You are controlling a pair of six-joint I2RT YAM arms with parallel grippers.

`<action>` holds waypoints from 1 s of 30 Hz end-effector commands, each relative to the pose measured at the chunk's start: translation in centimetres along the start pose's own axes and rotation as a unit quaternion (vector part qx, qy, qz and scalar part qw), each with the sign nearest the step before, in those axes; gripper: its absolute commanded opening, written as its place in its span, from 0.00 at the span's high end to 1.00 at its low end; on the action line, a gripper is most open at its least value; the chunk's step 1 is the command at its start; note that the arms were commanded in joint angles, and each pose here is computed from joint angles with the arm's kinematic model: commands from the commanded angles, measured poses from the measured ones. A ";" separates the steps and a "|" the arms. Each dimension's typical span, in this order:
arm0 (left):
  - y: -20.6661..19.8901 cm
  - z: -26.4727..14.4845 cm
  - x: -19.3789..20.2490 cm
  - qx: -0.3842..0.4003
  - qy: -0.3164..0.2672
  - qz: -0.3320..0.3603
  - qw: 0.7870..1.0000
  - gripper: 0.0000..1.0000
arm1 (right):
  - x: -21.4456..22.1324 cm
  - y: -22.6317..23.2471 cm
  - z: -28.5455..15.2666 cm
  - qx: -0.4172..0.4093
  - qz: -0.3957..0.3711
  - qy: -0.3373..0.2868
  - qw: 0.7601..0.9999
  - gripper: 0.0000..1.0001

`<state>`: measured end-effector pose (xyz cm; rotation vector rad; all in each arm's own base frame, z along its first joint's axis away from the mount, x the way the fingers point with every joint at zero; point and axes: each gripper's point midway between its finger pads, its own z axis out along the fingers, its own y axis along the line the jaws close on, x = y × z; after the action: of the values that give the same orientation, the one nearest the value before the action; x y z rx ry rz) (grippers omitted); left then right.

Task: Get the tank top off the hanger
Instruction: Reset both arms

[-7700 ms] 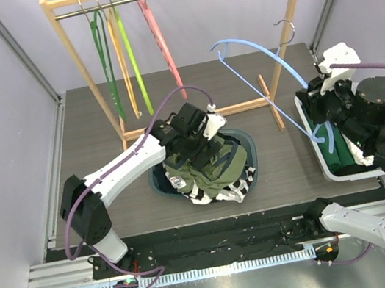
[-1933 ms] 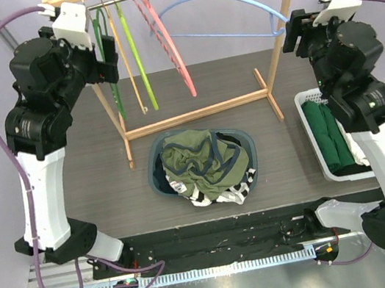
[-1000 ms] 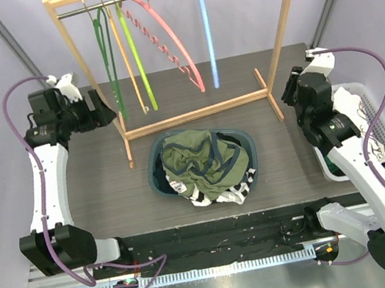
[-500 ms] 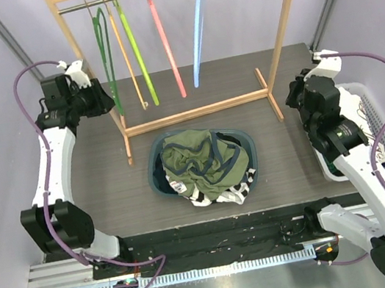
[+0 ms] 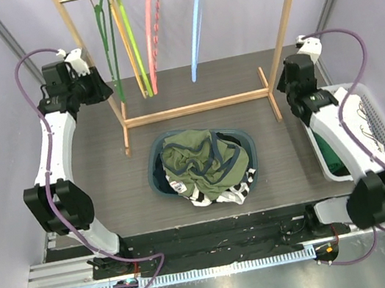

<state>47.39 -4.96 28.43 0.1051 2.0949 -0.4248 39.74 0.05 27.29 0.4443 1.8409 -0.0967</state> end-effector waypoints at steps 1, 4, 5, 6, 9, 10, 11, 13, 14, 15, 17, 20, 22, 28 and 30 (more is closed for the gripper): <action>0.3 0.6 -3.4 -0.004 -0.045 0.016 0.999 0.63 | -3.5 0.9 4.3 -0.024 0.070 -0.026 0.997 0.99; 0.3 1.1 -3.8 -0.003 -0.050 0.013 0.999 0.63 | -3.8 1.6 6.9 -0.052 0.086 -0.007 0.995 0.99; 0.3 1.2 -3.9 -0.002 -0.052 0.012 0.999 0.63 | -4.2 0.8 7.7 -0.048 0.091 -0.007 0.995 0.99; 0.4 1.3 -3.9 -0.003 -0.053 0.011 0.999 0.63 | -4.2 1.3 8.8 -0.055 0.090 0.002 0.994 0.99; 0.7 1.8 -3.8 -0.006 -0.052 0.010 0.999 0.63 | -3.5 2.1 10.7 -0.079 0.095 0.026 0.992 0.99; 0.8 1.9 -3.8 -0.007 -0.052 0.009 0.999 0.63 | -3.1 2.4 11.3 -0.086 0.095 0.033 0.991 0.99; 1.0 2.0 -3.8 -0.010 -0.053 0.009 0.999 0.64 | -3.1 2.9 11.6 -0.100 0.097 0.038 0.990 0.99; 0.9 2.2 -3.8 -0.008 -0.053 0.006 0.999 0.64 | -2.8 3.7 12.8 -0.115 0.096 0.045 0.988 0.99; 0.9 2.2 -3.7 -0.007 -0.053 0.006 0.999 0.64 | -2.6 4.5 13.0 -0.133 0.096 0.053 0.985 0.99; 1.0 2.2 -3.7 -0.008 -0.054 0.003 0.999 0.64 | -2.9 4.9 13.3 -0.141 0.097 0.052 0.984 0.99; 0.9 2.1 -3.8 -0.007 -0.056 0.004 0.998 0.64 | -2.2 5.2 14.1 -0.145 0.096 0.063 0.983 0.99; 1.0 2.1 -4.0 -0.010 -0.060 0.004 0.998 0.64 | -2.1 5.4 14.8 -0.147 0.090 0.065 0.983 0.99; 0.9 2.0 -4.2 -0.009 -0.062 0.003 0.998 0.64 | -2.1 5.5 15.0 -0.150 0.089 0.067 0.982 0.99; 1.0 2.0 -5.0 -0.017 -0.070 -0.005 0.997 0.65 | -1.7 5.7 13.5 -0.162 0.100 0.073 0.979 0.99; 0.9 1.4 -5.4 -0.021 -0.077 -0.003 0.997 0.53 | -2.4 5.7 11.2 -0.174 0.115 0.060 0.976 0.99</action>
<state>50.60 -4.53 28.25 0.0571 2.0621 -0.4127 54.59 0.35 21.16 0.4469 2.0005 0.3254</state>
